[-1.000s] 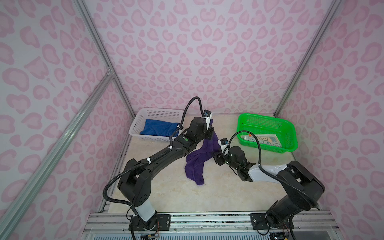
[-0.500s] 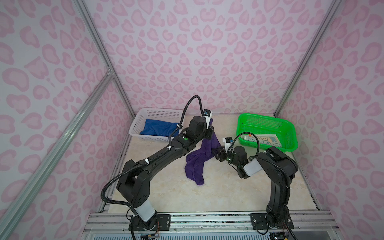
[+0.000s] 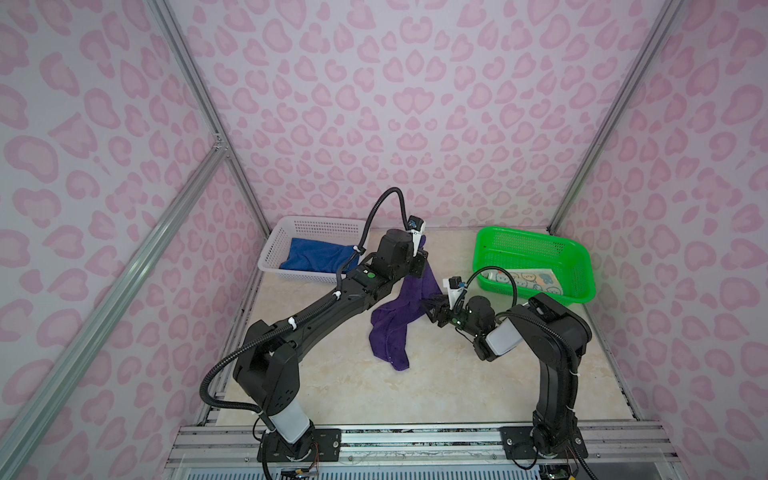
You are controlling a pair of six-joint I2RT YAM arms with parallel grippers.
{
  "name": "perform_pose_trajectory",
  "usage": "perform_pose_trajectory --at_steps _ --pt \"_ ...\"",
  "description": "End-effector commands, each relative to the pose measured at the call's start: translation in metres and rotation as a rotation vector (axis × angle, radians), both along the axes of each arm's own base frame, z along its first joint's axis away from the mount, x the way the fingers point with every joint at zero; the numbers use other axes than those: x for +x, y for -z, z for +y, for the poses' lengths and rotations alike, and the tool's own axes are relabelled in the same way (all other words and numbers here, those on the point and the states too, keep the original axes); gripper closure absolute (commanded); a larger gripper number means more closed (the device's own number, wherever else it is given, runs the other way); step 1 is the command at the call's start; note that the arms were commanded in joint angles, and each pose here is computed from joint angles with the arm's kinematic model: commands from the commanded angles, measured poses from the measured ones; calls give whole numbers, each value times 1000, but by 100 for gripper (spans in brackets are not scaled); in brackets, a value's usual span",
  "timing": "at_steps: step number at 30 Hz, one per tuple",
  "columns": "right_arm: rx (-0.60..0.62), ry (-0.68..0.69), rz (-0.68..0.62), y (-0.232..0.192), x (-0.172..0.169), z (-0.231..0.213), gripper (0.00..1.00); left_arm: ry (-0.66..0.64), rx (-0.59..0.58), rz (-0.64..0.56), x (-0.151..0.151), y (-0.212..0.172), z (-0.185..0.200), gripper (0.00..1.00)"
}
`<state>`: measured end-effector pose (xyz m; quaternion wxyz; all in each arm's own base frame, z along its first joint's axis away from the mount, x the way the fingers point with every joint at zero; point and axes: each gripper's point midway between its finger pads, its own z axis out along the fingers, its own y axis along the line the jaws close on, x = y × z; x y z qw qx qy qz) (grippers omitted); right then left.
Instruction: Fold and stack the towels
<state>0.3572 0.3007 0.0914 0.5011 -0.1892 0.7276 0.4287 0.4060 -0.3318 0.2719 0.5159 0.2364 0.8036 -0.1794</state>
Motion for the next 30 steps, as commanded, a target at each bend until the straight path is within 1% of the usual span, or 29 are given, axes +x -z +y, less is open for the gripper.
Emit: perform_pose_trajectory --at_steps 1,5,8,9,13,17,19,22,23,25,28,30 --pt "-27 -42 -26 0 -3 10 42 8 -21 -28 -1 -18 -1 98" --pt "-34 -59 -28 1 -2 19 43 11 -16 -20 -2 -17 -1 98" --pt "-33 -77 -29 0 -2 27 48 14 -19 -22 -3 -19 -1 98" --pt "-35 -80 -30 0 -2 29 51 15 -20 -22 -3 -19 -1 98" --pt "-40 -91 -30 0 -2 36 70 12 -20 -25 -3 -21 0 98" --pt "-33 -108 -27 -1 -2 41 93 4 -19 -29 -2 -22 1 98" --pt "-35 -107 -26 0 -4 40 100 -7 -15 -34 -1 -22 3 98" --pt "-40 -78 -27 -2 -3 32 100 -42 5 -44 2 -22 10 98" --pt "-44 -61 -25 -3 -3 26 100 -59 -1 -66 5 -35 12 98" --pt "-64 -24 -18 -6 -1 13 100 -94 17 -75 7 -38 20 98" --pt "-152 25 -21 -13 -1 -6 100 -131 41 -80 8 -42 31 98" --pt "-254 58 -29 -21 -1 -19 100 -140 47 -90 6 -49 36 98"
